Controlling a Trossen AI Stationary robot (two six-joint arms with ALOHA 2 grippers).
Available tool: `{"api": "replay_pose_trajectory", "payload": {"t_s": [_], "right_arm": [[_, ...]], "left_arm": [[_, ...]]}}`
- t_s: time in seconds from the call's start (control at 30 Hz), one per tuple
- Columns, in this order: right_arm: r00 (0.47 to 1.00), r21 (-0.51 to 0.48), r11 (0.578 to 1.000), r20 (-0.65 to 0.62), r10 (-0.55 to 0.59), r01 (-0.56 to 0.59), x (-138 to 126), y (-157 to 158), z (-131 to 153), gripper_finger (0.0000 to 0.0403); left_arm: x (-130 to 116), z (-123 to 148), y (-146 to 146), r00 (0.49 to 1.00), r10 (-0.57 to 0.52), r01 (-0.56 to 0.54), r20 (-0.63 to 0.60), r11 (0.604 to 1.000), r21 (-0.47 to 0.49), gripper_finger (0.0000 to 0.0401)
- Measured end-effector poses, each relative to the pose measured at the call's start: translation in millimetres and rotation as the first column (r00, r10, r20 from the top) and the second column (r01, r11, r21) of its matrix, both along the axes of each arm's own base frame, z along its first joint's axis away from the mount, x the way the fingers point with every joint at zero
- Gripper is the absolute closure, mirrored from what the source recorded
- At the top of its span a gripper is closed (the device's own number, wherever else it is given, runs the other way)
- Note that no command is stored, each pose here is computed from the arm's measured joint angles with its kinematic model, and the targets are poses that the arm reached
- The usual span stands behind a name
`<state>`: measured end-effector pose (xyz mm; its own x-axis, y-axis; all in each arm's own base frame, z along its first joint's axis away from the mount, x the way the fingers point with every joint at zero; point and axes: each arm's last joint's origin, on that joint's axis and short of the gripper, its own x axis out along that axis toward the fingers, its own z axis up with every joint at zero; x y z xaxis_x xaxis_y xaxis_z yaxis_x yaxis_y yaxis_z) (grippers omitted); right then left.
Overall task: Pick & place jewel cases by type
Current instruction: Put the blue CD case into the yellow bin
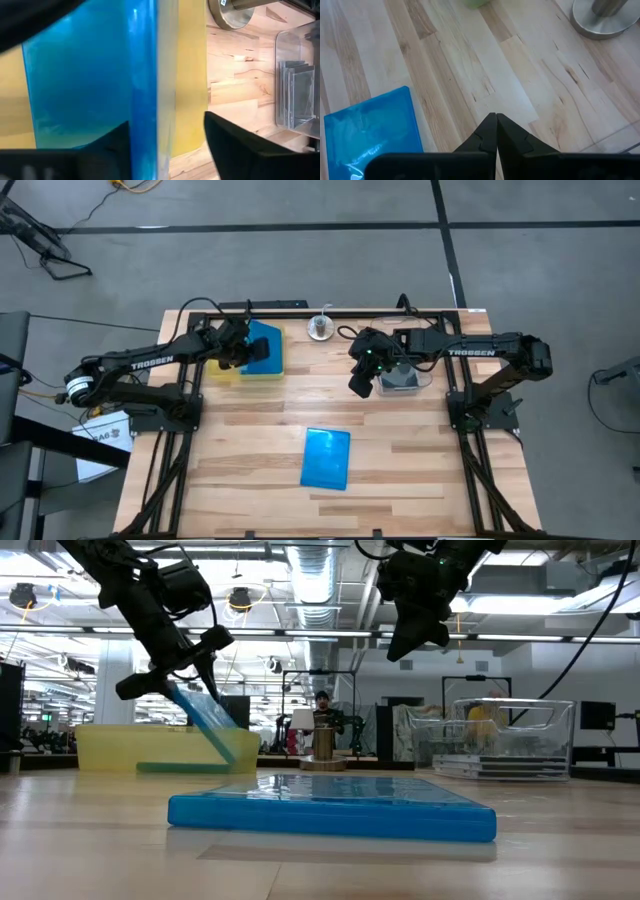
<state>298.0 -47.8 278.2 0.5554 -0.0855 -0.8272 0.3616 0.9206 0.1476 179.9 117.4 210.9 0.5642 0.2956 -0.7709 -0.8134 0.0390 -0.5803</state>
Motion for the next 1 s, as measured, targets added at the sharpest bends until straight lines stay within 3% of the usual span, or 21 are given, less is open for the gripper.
{"api": "replay_pose_trajectory", "payload": {"t_s": [0.17, 0.3, 0.63, 1.0], "right_arm": [[1.0, 0.0, 1.0, 0.0, 0.001, -0.001, 0.0, 0.0, 0.0, 0.0403], [1.0, -0.003, 1.0, -0.001, 0.005, -0.005, 0.0, 0.0, 0.0, 0.0403], [1.0, -0.002, 1.0, -0.017, 0.006, -0.006, -1.3, 0.2, -0.9, 0.0403], [0.998, 0.005, 1.0, -0.062, 0.006, -0.006, -5.0, 0.8, -3.2, 0.0403]], "left_arm": [[-0.2, -0.2, -0.1, 1.0, 0.001, -0.001, -0.003, 1.0, -0.001, 0.0147], [-1.4, -1.3, -0.6, 1.0, -0.001, 0.001, -0.022, 1.0, -0.005, 0.0121], [-6.0, -4.6, -1.8, 0.994, -0.008, 0.011, -0.105, 1.0, 0.021, 0.0115], [-9.7, -5.8, -0.2, 0.972, -0.03, 0.065, -0.233, 0.987, 0.146, 0.0114]]}}
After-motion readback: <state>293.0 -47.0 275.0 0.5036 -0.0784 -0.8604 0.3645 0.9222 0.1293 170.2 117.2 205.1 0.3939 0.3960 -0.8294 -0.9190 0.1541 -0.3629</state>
